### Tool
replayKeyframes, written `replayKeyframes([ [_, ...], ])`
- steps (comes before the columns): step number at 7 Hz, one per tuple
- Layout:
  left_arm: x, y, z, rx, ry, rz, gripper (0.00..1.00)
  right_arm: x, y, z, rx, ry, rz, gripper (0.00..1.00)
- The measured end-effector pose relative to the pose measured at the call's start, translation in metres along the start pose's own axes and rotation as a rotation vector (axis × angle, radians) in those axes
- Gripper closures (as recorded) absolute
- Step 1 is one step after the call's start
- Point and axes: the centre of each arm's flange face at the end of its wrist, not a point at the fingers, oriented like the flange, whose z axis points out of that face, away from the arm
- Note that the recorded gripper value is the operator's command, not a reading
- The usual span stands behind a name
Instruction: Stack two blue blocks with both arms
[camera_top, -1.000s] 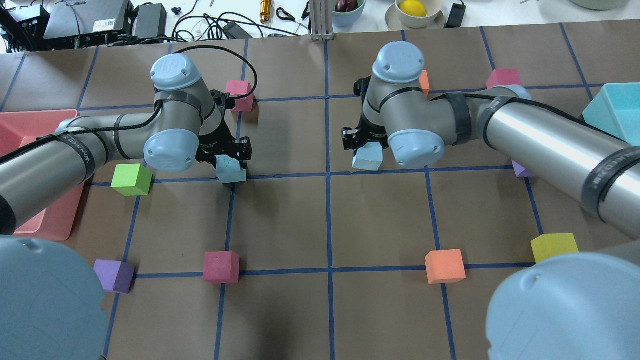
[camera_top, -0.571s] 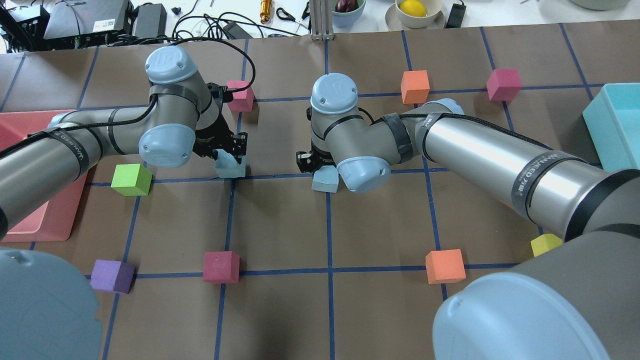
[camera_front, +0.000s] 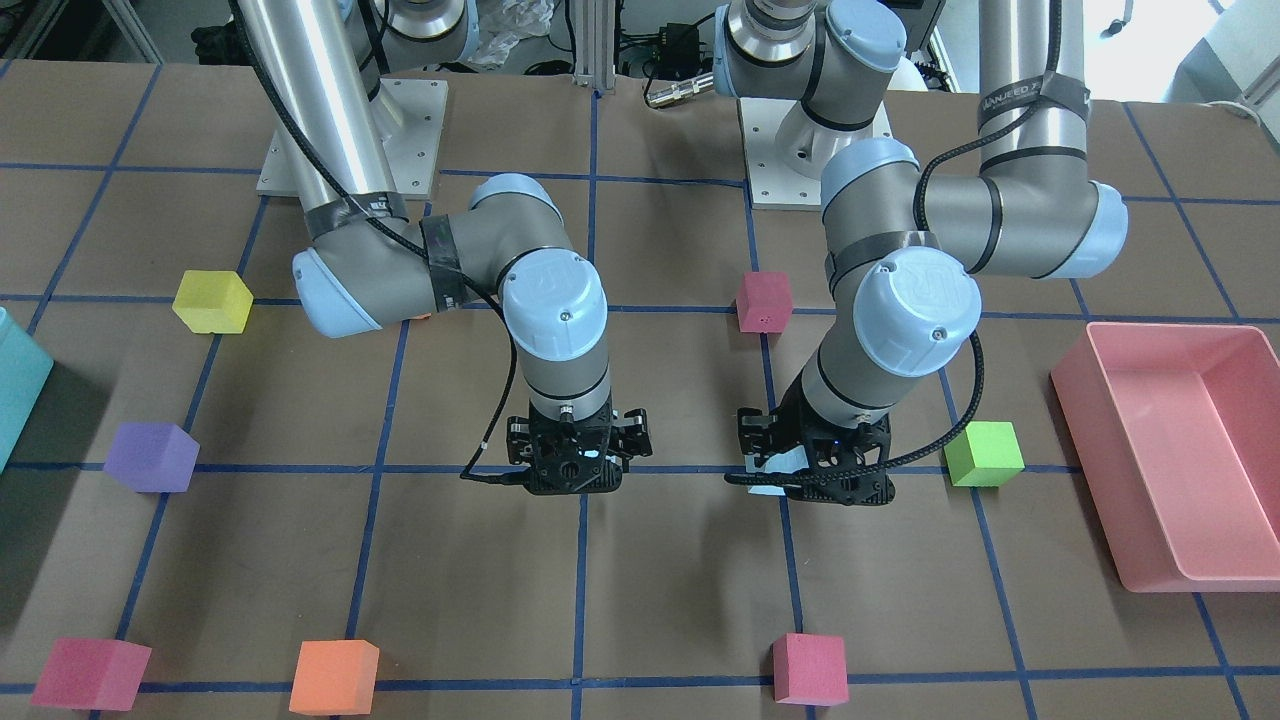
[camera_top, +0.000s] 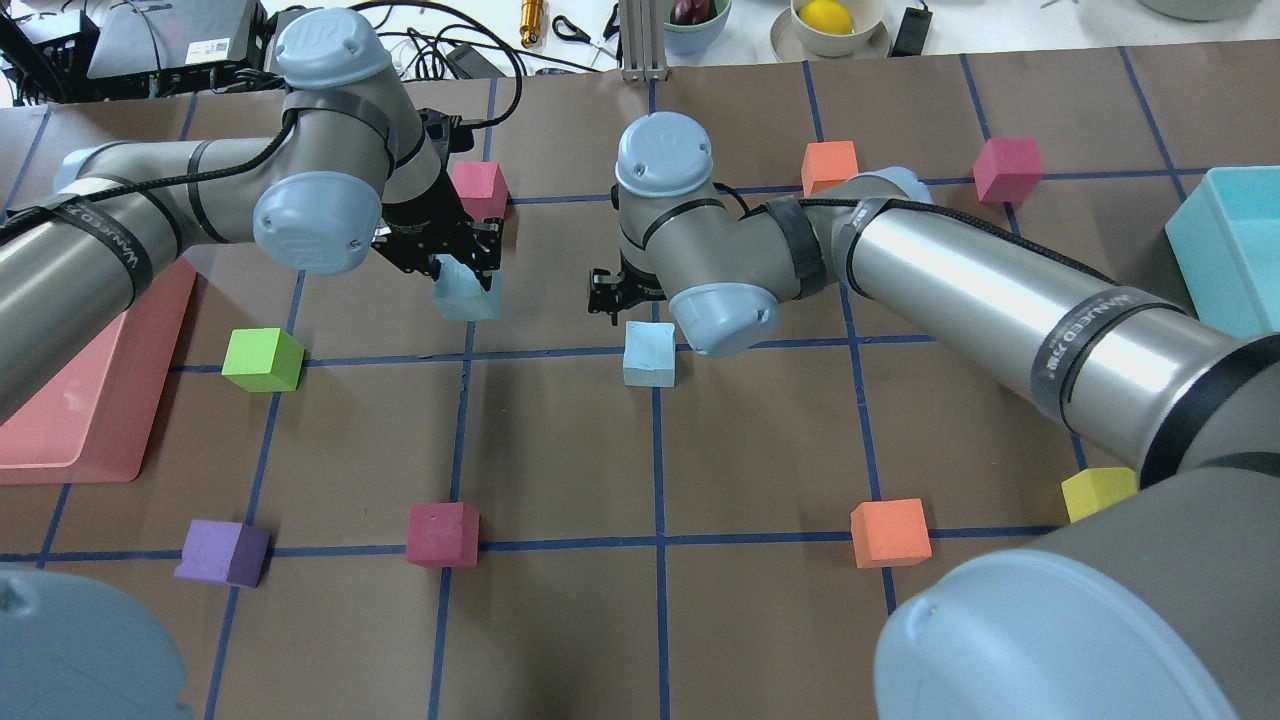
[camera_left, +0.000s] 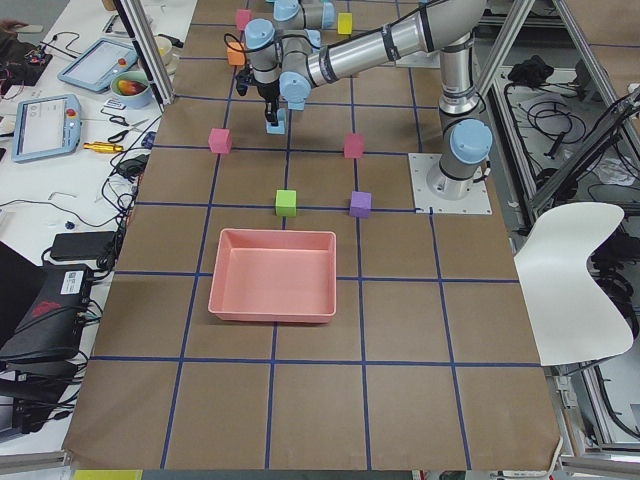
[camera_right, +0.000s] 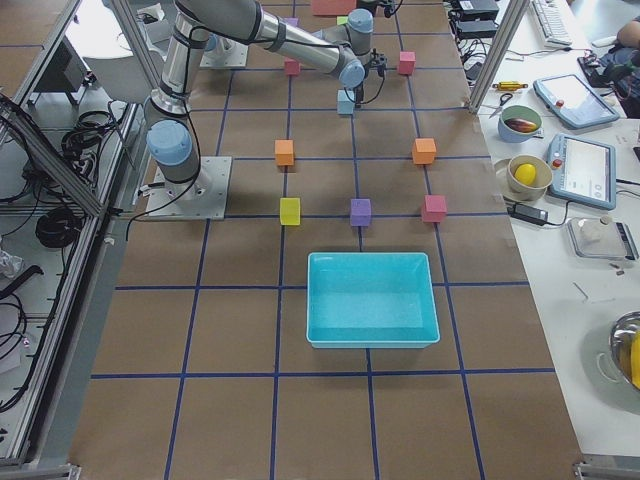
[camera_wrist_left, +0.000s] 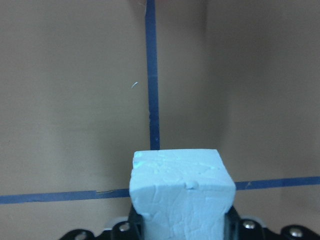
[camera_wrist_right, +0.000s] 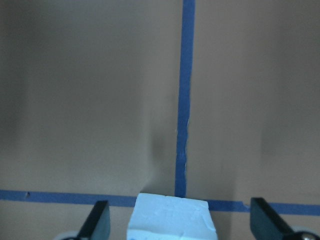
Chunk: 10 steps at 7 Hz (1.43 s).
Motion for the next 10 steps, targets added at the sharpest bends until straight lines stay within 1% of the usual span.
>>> replayKeyframes([
  [1,0.014,0.006,-0.012,0.000,0.003,-0.001,0.95,0.020,-0.007,-0.049,0.021,-0.002,0.005,0.00],
  [2,0.036,0.014,-0.018,0.004,0.005,-0.011,0.95,0.054,-0.010,-0.100,0.039,0.001,0.009,0.00],
  [3,0.065,0.022,-0.016,0.004,0.006,-0.028,0.95,0.095,-0.006,-0.149,0.040,0.010,0.003,0.00],
  [4,0.097,0.029,-0.010,0.006,0.006,-0.051,0.95,0.132,0.007,-0.190,0.018,0.032,-0.030,0.00],
  [5,0.128,0.037,-0.004,0.013,0.007,-0.065,0.95,0.158,0.021,-0.220,0.000,0.055,-0.057,0.00],
  [6,0.157,0.045,-0.001,0.026,0.010,-0.073,0.95,0.174,0.034,-0.242,-0.009,0.068,-0.069,0.00],
  [7,0.182,0.049,0.002,0.037,0.015,-0.072,0.95,0.181,0.043,-0.252,-0.028,0.084,-0.080,0.00],
  [8,0.196,0.050,0.010,0.037,0.014,-0.071,0.95,0.184,0.047,-0.254,-0.045,0.106,-0.087,0.00],
  [10,0.204,0.047,0.029,0.024,0.004,-0.063,0.94,0.184,0.040,-0.264,-0.034,0.122,-0.090,0.00],
])
